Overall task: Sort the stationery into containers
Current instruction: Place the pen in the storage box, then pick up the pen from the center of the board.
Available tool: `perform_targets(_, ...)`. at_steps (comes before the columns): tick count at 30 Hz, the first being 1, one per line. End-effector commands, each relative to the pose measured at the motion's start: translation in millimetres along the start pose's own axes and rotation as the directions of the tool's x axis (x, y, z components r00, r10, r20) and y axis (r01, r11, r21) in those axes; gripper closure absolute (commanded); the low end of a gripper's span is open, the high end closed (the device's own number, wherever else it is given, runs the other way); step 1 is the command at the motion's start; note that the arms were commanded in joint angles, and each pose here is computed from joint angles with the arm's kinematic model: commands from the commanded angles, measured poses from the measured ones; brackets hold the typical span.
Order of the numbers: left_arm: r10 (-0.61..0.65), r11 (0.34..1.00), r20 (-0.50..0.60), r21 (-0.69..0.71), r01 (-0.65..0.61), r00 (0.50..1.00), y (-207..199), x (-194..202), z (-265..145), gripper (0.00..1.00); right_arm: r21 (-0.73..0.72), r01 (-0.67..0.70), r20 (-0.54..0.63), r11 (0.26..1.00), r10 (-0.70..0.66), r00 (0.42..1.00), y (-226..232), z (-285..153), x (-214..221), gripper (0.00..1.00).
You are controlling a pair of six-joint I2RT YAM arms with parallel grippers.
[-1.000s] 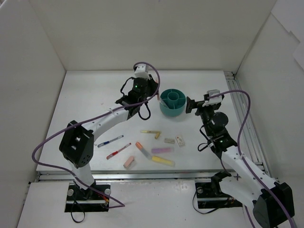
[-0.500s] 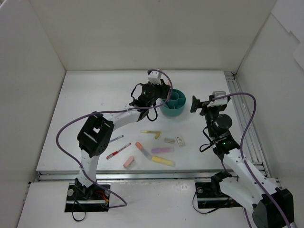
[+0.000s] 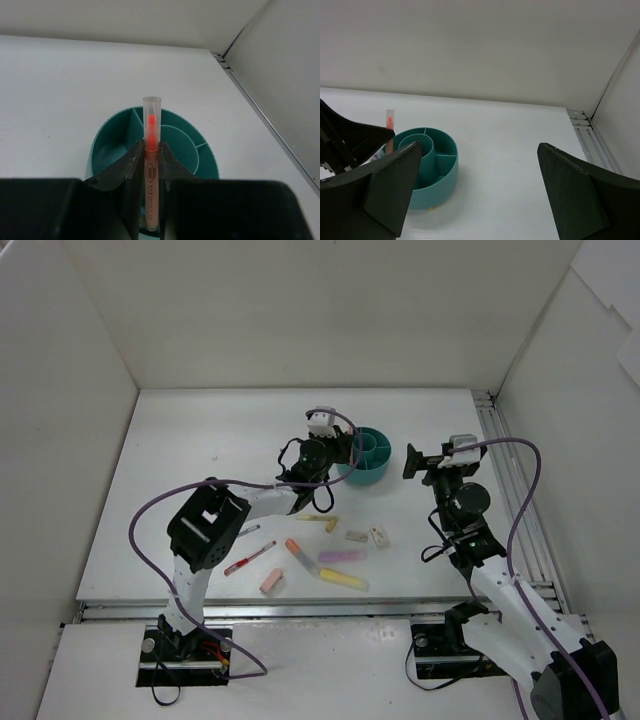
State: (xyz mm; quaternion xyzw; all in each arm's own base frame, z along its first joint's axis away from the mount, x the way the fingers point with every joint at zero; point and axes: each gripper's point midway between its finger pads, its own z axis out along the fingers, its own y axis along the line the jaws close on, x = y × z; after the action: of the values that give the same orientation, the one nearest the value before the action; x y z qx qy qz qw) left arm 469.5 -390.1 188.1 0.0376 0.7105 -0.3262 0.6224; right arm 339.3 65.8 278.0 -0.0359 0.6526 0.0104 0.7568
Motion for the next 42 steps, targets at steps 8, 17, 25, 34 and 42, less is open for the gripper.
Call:
perform_targets(8,-0.081,0.997,0.215,0.024,0.077,0.973,-20.2,-58.1,-6.6,1.00,0.000,-0.018,0.096,1.000,0.018,0.995,-1.5,4.9,-27.5,0.02)
perform_targets(17,-0.065,0.997,0.232,-0.034,0.075,0.971,-15.9,-46.1,-13.9,1.00,0.003,-0.017,0.093,1.000,0.016,0.996,-2.7,4.8,-25.9,0.02)
perform_targets(25,-0.070,0.995,0.228,-0.050,0.083,0.971,-12.0,-42.5,-13.5,0.86,-0.014,-0.024,0.102,1.000,0.025,0.994,0.4,3.0,-28.4,0.02)
perform_targets(34,-0.075,0.996,0.254,-0.031,0.086,0.964,-18.4,-56.2,-31.8,0.59,-0.049,-0.033,0.107,0.998,0.038,0.994,6.8,2.5,-30.5,0.02)
perform_targets(42,-0.052,0.998,0.219,-0.010,0.056,0.974,-36.1,-105.1,-76.1,0.00,-0.400,0.054,0.054,0.915,-0.036,0.998,71.2,7.5,-33.3,0.02)
